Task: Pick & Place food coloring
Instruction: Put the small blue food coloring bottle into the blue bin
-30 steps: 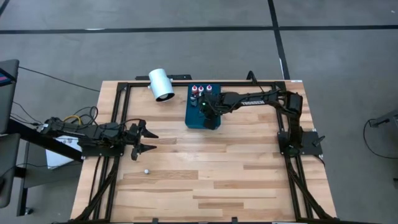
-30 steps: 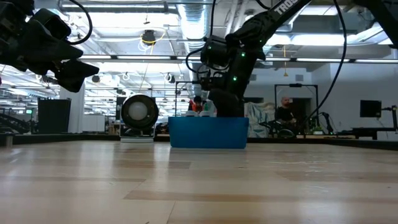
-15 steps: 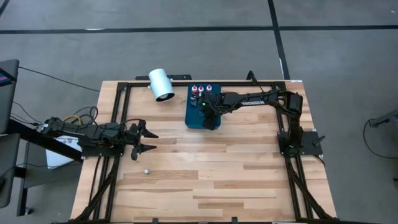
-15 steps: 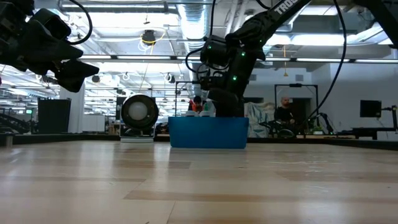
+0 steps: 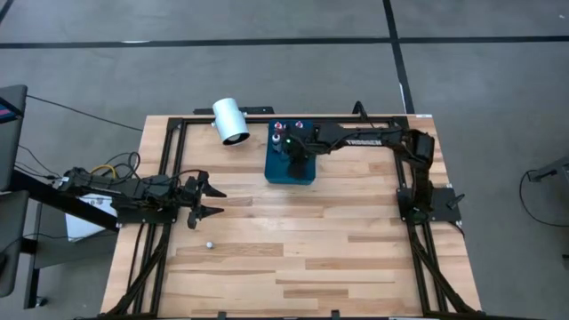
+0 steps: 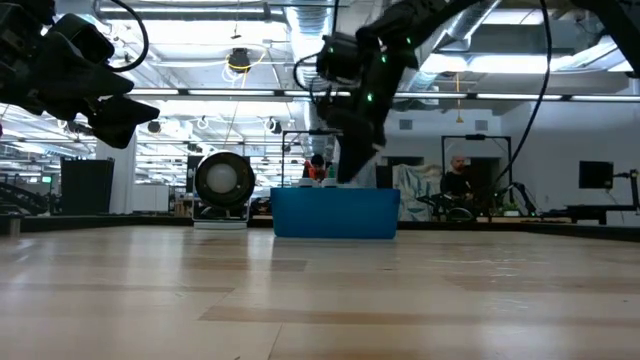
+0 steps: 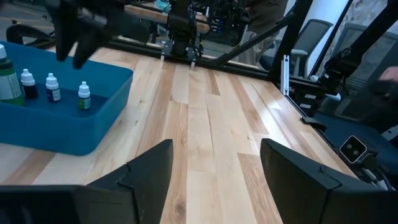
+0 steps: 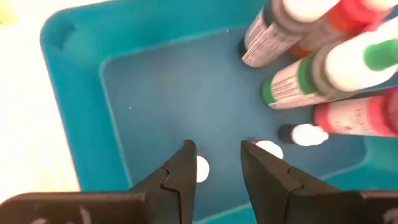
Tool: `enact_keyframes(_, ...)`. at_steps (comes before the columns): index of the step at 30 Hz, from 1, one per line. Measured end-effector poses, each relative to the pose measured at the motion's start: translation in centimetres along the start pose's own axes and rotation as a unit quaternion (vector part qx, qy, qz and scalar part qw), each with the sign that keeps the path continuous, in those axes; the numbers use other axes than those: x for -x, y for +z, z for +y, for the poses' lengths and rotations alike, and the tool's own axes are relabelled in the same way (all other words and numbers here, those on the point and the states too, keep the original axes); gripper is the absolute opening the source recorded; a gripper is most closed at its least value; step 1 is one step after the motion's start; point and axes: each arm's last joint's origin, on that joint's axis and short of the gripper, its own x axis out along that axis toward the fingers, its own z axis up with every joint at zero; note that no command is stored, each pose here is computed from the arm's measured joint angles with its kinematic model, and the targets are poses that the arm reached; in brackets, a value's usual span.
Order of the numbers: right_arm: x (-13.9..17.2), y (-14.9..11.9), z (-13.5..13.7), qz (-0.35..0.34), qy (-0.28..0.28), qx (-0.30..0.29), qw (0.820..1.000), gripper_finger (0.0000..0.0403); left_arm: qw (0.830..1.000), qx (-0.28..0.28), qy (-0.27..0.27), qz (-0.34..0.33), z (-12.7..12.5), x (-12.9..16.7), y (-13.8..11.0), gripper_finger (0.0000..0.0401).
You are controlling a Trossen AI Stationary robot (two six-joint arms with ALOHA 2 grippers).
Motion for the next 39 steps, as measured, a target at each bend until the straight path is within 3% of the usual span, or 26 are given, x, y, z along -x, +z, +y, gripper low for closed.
enact_keyframes(5, 4.1, 1.6, 0.6, -0.027, 0.002, 0.029, 0.999, 0.0109, 1.000, 0.004, 0.000, 0.000, 0.0, 0.0, 0.0, 0.0234)
enact_keyframes(13, 8.7, 0.5, 1.7, -0.075, 0.010, 0.037, 0.996, 0.0108, 1.000, 0.007, -0.002, 0.001, 0.0, 0.0, 0.0, 0.0234)
enact_keyframes(30, 9.6, -9.0, 9.3, -0.129, 0.027, -0.010, 0.991, 0.0108, 0.993, 0.105, -0.043, -0.034, -0.9, 0.5, 2.9, 0.0234)
enact_keyframes(39, 10.7, -14.4, 11.7, -0.168, 0.044, -0.026, 0.984, 0.0108, 0.991, 0.107, -0.063, -0.042, -1.8, 0.7, 6.0, 0.0234)
